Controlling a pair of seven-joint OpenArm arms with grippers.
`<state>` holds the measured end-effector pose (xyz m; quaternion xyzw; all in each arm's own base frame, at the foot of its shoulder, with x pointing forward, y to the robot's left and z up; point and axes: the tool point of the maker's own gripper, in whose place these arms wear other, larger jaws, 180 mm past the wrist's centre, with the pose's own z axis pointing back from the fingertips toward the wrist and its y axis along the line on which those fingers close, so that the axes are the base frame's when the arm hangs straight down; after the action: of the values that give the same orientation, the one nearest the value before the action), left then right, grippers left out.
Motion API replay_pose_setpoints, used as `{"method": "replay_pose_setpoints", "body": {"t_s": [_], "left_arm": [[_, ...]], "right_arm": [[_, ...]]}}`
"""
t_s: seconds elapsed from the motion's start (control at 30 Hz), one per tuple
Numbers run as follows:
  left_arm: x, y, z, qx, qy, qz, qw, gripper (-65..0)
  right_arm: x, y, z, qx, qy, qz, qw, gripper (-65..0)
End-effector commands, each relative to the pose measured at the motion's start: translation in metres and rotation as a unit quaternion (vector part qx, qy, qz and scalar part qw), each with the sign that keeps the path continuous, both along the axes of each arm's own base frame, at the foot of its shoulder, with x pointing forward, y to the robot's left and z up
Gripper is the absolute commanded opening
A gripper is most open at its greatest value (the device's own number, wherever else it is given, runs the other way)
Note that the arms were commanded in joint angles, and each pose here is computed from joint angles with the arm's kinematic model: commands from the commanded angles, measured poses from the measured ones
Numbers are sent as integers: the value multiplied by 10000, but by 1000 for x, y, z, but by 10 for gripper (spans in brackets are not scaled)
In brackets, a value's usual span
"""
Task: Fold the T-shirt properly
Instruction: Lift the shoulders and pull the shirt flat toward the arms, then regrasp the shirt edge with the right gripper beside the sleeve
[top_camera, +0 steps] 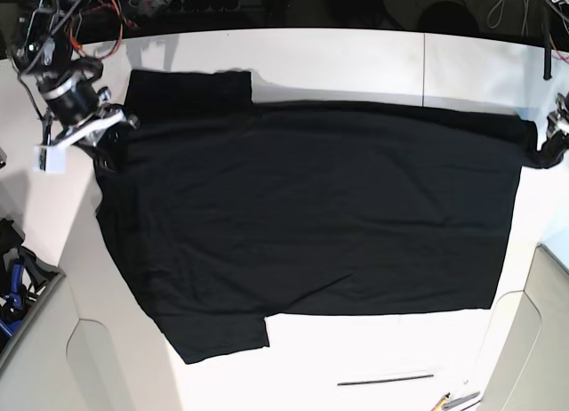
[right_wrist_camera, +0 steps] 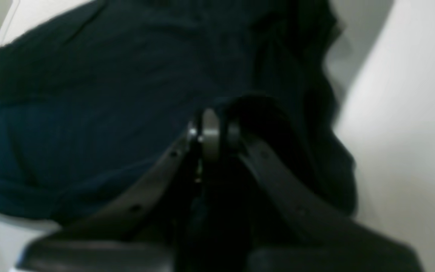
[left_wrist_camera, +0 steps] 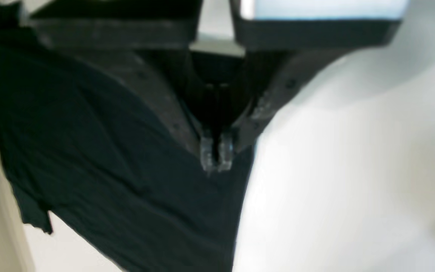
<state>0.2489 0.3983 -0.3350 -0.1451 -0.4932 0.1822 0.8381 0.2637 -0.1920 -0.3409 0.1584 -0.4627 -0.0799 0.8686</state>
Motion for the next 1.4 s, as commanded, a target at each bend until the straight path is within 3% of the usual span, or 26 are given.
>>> {"method": "replay_pose_setpoints", "body": {"t_s": [0.0,0.3,0.57,0.6,0.67,0.73,0.93,1.13,1.27,1.37], "left_arm": [[10,11,22,281,-288,-3,9992,-650],[9,22,19,581,-106,137,9982,-650],[9,22,19,592,-100,130,9981,-650],[9,22,20,568,-121,132,9982,-613],[10,21,21,535,-157,136,9984,-467],[10,22,21,538,-156,138,9983,-406],[9,22,20,541,-137,136,9983,-406],[9,22,20,540,-134,134,9984,-406],[9,22,20,541,-131,133,9984,-406],[8,21,19,531,-103,119,9985,-406]], "right_arm": [[12,-5,13,-3,-290,-63,9996,-650],[45,-9,12,182,-415,-165,9988,-650],[42,-11,-8,310,-166,-238,9991,-641],[43,-11,-8,310,-174,-236,9991,-546],[43,-6,-4,342,-270,-66,9990,-371],[43,-1,-1,337,-356,127,9987,-315],[33,6,11,146,-286,337,9989,-316],[-2,15,29,-207,-318,546,9978,-316],[-32,16,16,-347,42,601,9976,-316],[-51,7,-6,-375,473,356,9975,-316]]}}
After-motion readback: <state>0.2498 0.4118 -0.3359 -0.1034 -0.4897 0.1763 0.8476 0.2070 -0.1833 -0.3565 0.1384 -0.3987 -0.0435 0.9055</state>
